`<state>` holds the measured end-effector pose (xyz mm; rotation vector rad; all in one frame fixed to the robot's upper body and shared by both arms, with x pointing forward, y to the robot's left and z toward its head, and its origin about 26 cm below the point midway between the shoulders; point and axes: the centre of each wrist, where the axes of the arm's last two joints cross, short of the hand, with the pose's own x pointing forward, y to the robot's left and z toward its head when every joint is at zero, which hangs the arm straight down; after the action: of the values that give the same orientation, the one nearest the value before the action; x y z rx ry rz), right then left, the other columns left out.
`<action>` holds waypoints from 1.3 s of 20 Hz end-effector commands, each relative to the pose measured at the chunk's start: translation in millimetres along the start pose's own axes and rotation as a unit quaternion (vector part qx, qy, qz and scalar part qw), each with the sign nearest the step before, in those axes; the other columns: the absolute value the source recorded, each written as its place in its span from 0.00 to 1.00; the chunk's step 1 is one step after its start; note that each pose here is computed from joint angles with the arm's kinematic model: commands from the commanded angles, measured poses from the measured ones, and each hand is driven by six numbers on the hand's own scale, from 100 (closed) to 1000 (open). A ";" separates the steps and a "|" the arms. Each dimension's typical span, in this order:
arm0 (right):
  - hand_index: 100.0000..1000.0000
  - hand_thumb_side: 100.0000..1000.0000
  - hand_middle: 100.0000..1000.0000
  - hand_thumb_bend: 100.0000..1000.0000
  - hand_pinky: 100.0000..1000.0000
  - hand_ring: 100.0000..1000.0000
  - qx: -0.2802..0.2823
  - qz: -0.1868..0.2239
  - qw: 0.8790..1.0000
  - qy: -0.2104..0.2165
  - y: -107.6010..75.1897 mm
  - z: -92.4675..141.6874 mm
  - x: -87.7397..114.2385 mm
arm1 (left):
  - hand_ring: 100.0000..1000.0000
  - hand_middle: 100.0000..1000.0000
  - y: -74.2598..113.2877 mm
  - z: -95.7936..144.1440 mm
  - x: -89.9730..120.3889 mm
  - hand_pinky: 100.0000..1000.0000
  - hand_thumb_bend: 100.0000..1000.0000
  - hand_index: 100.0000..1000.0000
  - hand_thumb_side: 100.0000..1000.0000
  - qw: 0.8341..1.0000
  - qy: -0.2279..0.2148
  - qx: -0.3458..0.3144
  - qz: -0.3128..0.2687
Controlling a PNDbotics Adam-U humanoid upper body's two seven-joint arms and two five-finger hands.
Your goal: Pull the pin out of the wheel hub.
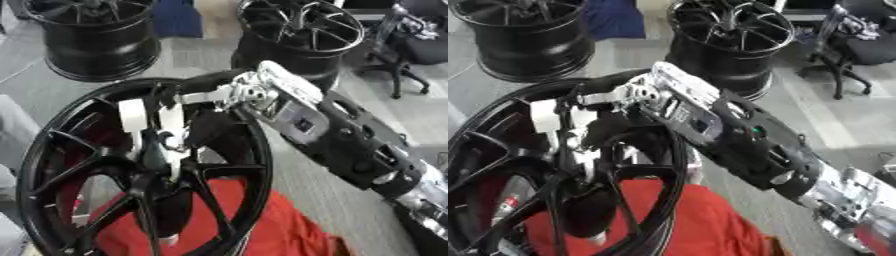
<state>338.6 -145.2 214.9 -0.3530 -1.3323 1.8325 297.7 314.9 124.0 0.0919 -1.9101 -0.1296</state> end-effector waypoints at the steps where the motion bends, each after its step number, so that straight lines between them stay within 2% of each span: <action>1: 1.00 0.63 0.94 0.00 0.85 0.93 -0.011 0.010 1.000 0.005 -6.4 6.8 -0.2 | 0.47 0.52 1.1 -3.6 7.8 0.50 0.00 0.75 0.73 1.000 -0.015 -0.003 -0.007; 5: 1.00 0.60 0.93 0.00 0.85 0.93 -0.024 0.019 1.000 -0.009 -10.6 19.0 8.0 | 0.47 0.52 2.0 -3.3 7.5 0.50 0.00 0.75 0.73 1.000 -0.014 -0.002 -0.009; 11: 1.00 0.62 0.93 0.00 0.85 0.92 -0.016 0.022 0.999 -0.020 -10.9 27.4 16.6 | 0.47 0.52 2.2 -3.3 7.8 0.50 0.00 0.75 0.73 1.000 -0.014 -0.001 -0.008; 26: 0.98 0.73 0.88 0.00 0.84 0.92 0.018 -0.002 1.000 -0.005 6.9 2.4 2.4 | 0.47 0.52 0.5 -4.1 8.4 0.50 0.00 0.75 0.73 1.000 -0.017 -0.006 -0.007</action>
<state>330.5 -143.9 206.8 -0.3022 -1.3059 1.8574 297.7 315.0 124.0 0.0902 -1.9115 -0.1326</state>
